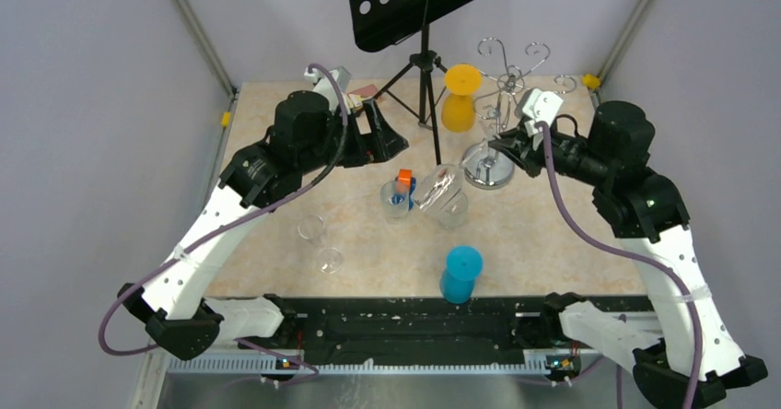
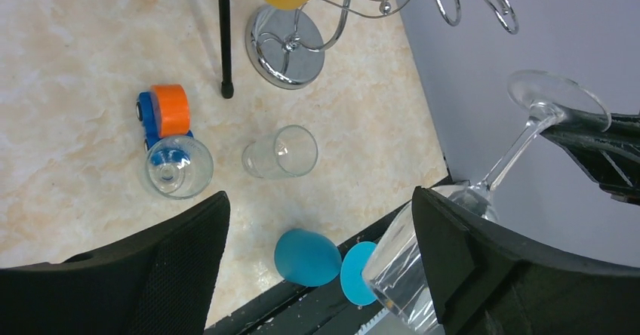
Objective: Place the wine glass upside down on the wine glass rack
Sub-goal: Turn the wine glass upside down at the wine rack.
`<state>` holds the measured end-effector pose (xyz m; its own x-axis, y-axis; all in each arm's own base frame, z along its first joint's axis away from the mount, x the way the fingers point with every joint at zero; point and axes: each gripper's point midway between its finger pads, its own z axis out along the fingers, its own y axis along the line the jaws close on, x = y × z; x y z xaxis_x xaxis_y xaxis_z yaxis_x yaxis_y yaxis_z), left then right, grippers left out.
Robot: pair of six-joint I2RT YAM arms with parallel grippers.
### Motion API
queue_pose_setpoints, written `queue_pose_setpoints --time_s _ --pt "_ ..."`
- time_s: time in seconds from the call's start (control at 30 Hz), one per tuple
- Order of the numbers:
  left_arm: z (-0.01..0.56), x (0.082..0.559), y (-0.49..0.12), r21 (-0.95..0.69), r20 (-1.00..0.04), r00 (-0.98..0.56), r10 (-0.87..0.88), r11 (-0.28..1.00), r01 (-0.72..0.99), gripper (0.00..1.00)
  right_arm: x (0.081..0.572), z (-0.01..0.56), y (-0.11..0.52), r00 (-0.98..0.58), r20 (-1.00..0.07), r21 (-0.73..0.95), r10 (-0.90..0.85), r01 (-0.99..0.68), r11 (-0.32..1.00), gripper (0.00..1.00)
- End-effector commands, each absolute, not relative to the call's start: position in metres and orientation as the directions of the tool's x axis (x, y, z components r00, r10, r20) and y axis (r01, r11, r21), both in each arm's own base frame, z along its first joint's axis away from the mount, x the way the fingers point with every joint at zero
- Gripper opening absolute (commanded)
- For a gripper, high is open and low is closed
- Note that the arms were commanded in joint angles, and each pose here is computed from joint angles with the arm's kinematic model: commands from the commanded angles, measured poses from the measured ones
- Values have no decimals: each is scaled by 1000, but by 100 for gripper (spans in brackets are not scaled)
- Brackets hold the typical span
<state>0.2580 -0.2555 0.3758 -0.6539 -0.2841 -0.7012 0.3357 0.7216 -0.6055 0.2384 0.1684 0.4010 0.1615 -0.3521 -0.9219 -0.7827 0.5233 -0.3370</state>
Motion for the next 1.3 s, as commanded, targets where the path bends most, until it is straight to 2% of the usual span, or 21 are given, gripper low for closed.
queue_pose_setpoints --time_s 0.0,0.5,0.7,0.87,1.1,1.27 --pt "389 259 -253 -625 -697 -644 -316 707 331 93 239 423 186 176 -936 -322 -306 -779 538 0" --pt "383 260 -255 -675 -634 -697 -335 680 286 95 236 374 235 105 -874 -368 -474 -781 505 0" --pt "379 257 -264 -728 -562 -755 -338 636 257 95 239 363 235 136 -789 -506 -599 -696 509 0" --pt "369 253 -273 -771 -480 -812 -332 601 210 95 238 358 232 197 -699 -629 -688 -626 461 0" --pt "358 250 -283 -830 -356 -871 -339 543 128 95 237 369 228 257 -648 -718 -717 -521 462 0" --pt "358 251 -288 -862 -299 -891 -342 498 98 95 237 370 226 304 -553 -804 -776 -439 401 0"
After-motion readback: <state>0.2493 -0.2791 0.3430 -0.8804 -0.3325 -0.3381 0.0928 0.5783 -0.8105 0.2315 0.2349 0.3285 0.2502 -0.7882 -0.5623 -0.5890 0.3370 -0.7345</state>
